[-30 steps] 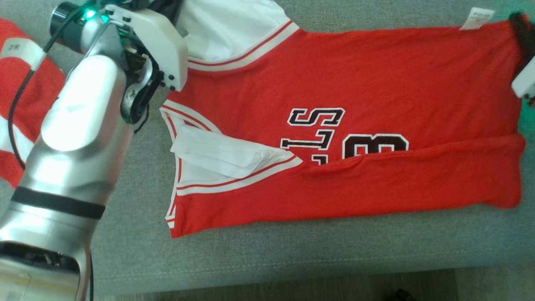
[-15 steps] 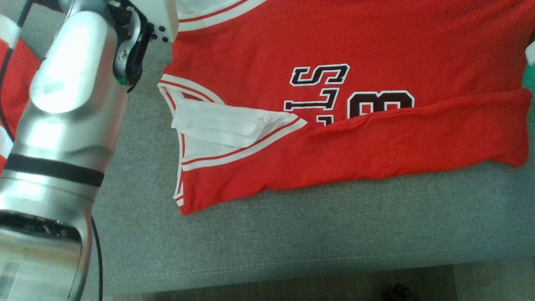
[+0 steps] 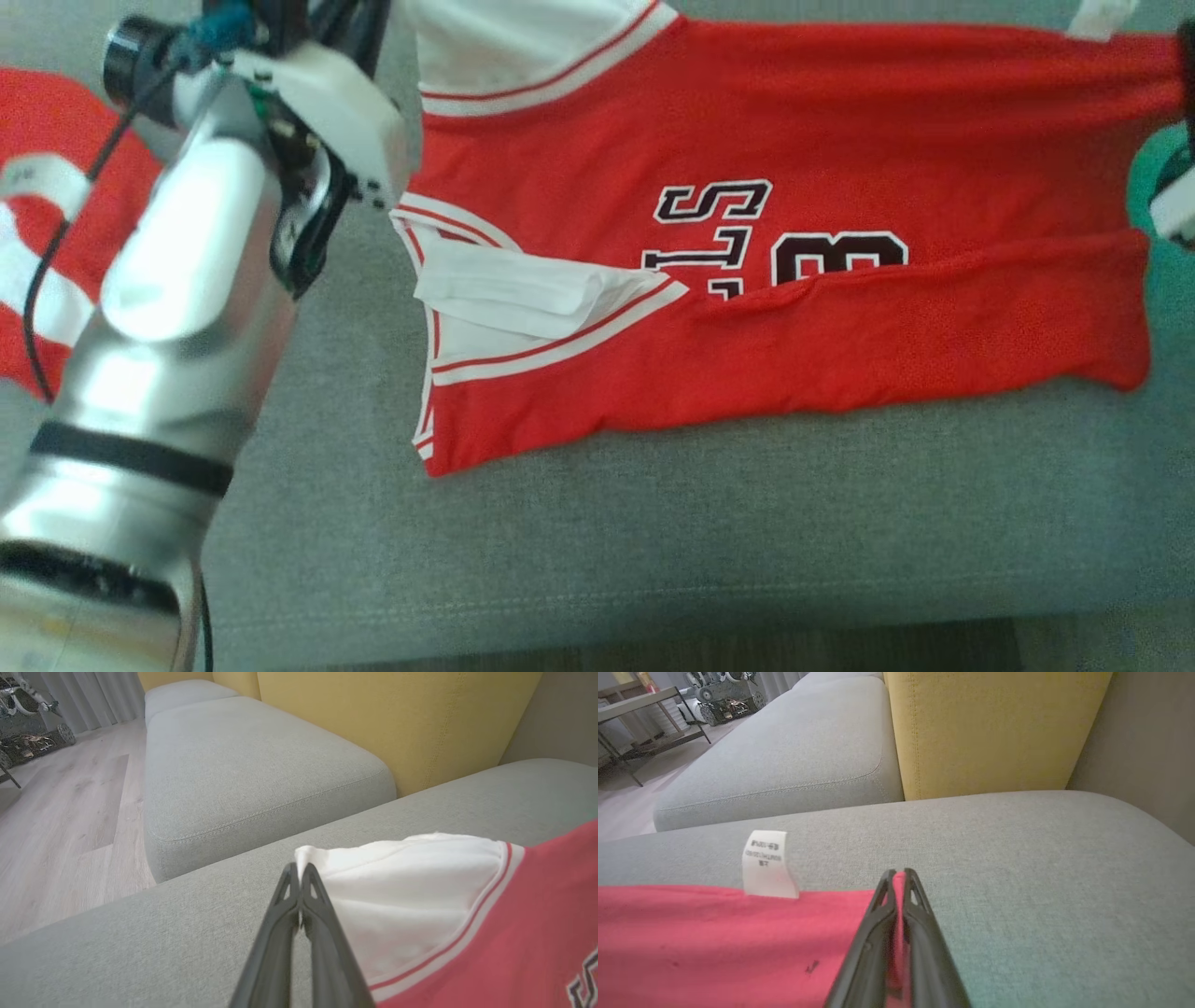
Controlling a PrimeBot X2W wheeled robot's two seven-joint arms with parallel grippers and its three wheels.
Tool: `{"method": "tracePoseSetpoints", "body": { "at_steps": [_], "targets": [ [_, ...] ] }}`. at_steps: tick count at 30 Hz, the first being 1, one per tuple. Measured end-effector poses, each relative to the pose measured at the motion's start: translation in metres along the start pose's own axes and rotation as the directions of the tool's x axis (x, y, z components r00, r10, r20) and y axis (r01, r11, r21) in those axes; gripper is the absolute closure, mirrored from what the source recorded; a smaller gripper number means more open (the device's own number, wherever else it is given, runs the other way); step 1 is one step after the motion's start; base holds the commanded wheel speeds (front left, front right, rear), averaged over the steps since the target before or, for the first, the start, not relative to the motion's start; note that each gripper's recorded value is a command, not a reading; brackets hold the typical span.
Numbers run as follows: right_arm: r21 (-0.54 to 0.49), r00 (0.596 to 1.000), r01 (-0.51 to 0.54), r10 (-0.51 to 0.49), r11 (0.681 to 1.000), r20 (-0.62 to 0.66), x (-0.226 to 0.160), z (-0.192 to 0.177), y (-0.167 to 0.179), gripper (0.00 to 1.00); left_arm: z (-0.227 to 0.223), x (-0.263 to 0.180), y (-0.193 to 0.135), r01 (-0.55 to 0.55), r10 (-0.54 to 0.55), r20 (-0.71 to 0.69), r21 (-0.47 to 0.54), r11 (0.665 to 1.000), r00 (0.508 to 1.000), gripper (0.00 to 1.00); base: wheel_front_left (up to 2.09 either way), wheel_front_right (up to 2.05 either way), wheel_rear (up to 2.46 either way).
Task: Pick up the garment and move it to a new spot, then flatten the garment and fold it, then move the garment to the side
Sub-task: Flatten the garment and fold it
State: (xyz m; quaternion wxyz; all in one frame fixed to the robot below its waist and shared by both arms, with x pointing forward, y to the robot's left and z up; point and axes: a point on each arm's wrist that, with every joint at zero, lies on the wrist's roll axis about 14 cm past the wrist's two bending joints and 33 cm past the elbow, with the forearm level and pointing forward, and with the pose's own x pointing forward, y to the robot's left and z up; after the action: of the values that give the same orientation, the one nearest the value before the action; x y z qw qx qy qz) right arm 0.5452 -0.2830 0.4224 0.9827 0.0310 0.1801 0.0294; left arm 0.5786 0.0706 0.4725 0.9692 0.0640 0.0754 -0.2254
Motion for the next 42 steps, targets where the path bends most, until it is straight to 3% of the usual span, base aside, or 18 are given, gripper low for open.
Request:
{"method": "tracePoseSetpoints", "body": {
  "at_steps": [10,16,23,30,31,32,33,34,35,36,40,42],
  "targets": [
    [-0.01,0.999,-0.039,0.039,0.999,-0.005,-0.032,0.001,0.004,1.0,0.001,-0.058,-0.019,0.068,-0.066,-0.042,0.051,0.996,0.997,1.0,0.0,0.0,0.0],
    [-0.032,0.989,-0.09,0.086,0.995,-0.117,-0.058,-0.026,0.013,1.0,-0.019,-0.103,-0.04,0.123,-0.114,-0.145,0.058,0.991,0.983,1.0,0.0,0.0,0.0],
    [-0.035,0.983,-0.094,0.087,0.995,-0.164,-0.076,-0.028,0.008,1.0,-0.042,-0.144,-0.058,0.169,-0.151,-0.258,0.051,0.984,0.954,1.0,0.0,0.0,0.0],
    [-0.047,0.954,-0.126,0.108,0.991,-0.281,-0.103,-0.051,0.011,1.0,-0.055,-0.165,-0.08,0.217,-0.198,-0.315,0.029,0.976,0.928,1.0,0.0,0.0,0.0],
    [-0.051,0.948,-0.13,0.109,0.99,-0.3,-0.106,-0.054,0.011,0.8,-0.055,-0.165,-0.083,0.223,-0.203,-0.315,0.03,0.974,0.927,1.0,0.0,0.0,0.0],
    [-0.055,0.942,-0.133,0.109,0.99,-0.316,-0.11,-0.058,0.01,0.26,-0.055,-0.166,-0.086,0.233,-0.21,-0.323,0.032,0.972,0.923,1.0,0.0,0.0,0.0],
    [-0.058,0.939,-0.134,0.107,0.989,-0.327,-0.113,-0.061,0.01,0.0,-0.058,-0.167,-0.089,0.244,-0.219,-0.334,0.032,0.969,0.917,1.0,0.0,0.0,0.0],
    [-0.059,0.934,-0.132,0.104,0.989,-0.342,-0.116,-0.063,0.009,0.0,-0.061,-0.17,-0.093,0.253,-0.229,-0.349,0.024,0.967,0.909,1.0,0.0,0.0,0.0],
    [-0.061,0.931,-0.129,0.1,0.99,-0.35,-0.118,-0.064,0.007,0.0,-0.065,-0.173,-0.096,0.26,-0.238,-0.366,0.012,0.965,0.899,0.63,0.0,0.0,0.0],
    [-0.063,0.93,-0.124,0.094,0.99,-0.356,-0.121,-0.064,0.005,0.0,-0.069,-0.176,-0.099,0.264,-0.244,-0.378,0.002,0.965,0.893,0.0,0.0,0.0,0.0],
    [-0.095,0.934,-0.093,0.054,0.991,-0.354,-0.127,-0.061,-0.009,0.0,-0.073,-0.181,-0.101,0.262,-0.246,-0.389,-0.013,0.965,0.888,0.0,0.0,0.0,0.0],
    [-0.092,0.948,-0.067,0.035,0.993,-0.316,-0.127,-0.053,-0.015,0.0,-0.064,-0.177,-0.094,0.221,-0.221,-0.349,-0.039,0.974,0.911,0.0,0.0,0.0,0.0]
  ]
}}
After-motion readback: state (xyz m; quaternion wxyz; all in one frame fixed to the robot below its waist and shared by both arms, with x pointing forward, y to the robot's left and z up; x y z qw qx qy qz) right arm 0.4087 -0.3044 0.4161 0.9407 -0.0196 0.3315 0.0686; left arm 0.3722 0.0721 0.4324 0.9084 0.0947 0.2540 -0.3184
